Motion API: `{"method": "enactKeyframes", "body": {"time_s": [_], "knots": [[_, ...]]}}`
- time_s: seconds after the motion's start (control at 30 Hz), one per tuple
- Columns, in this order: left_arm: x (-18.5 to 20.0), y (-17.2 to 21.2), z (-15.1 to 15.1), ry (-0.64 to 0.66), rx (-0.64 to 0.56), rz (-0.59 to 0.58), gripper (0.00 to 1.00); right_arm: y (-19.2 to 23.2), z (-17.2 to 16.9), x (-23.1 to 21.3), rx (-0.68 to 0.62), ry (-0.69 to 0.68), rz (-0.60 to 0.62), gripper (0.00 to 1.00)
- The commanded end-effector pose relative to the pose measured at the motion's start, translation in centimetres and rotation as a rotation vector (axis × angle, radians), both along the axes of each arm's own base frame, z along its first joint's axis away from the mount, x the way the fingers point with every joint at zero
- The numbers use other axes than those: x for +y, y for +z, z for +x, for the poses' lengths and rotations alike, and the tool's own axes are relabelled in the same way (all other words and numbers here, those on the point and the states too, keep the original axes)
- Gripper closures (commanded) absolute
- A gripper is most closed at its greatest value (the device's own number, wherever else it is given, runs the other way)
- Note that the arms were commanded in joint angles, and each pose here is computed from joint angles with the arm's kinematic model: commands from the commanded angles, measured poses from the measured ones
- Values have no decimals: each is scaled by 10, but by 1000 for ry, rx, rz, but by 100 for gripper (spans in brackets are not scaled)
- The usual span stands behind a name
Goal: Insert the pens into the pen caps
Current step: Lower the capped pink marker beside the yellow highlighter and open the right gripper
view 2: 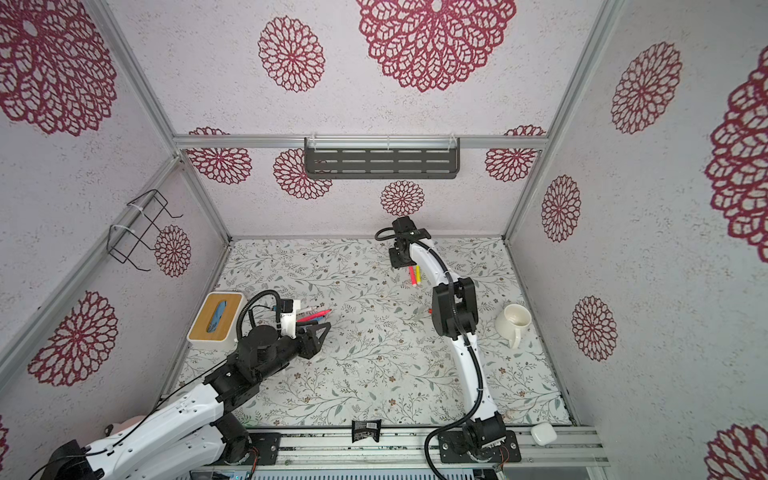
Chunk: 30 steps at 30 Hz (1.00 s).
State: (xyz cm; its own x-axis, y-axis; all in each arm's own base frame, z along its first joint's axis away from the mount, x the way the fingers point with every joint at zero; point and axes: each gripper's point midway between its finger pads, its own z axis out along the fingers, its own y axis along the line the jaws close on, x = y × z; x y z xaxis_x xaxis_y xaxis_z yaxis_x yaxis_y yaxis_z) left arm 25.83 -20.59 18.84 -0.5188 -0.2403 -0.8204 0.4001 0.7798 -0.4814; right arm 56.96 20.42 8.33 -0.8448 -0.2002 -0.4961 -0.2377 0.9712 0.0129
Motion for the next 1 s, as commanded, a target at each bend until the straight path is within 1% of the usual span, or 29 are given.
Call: {"method": "enactKeyframes", "body": {"time_s": [0.0, 0.17, 0.3, 0.4, 0.7, 0.97], "knots": [[1, 9, 0, 5, -19, 1, 47, -1, -2, 10, 18, -8, 67, 60], [5, 8, -2, 13, -21, 9, 47, -22, -2, 6, 52, -52, 54, 60], [6, 7, -2, 17, -22, 10, 47, -31, -1, -1, 59, -86, 24, 56], [6, 5, -3, 18, -19, 9, 47, -37, -2, -5, 69, -99, 6, 55], [9, 5, -4, 23, -21, 10, 47, -51, -2, -33, 96, -187, -47, 55], [8, 6, -4, 23, -19, 5, 46, -56, -3, -44, 107, -216, -73, 56]]}}
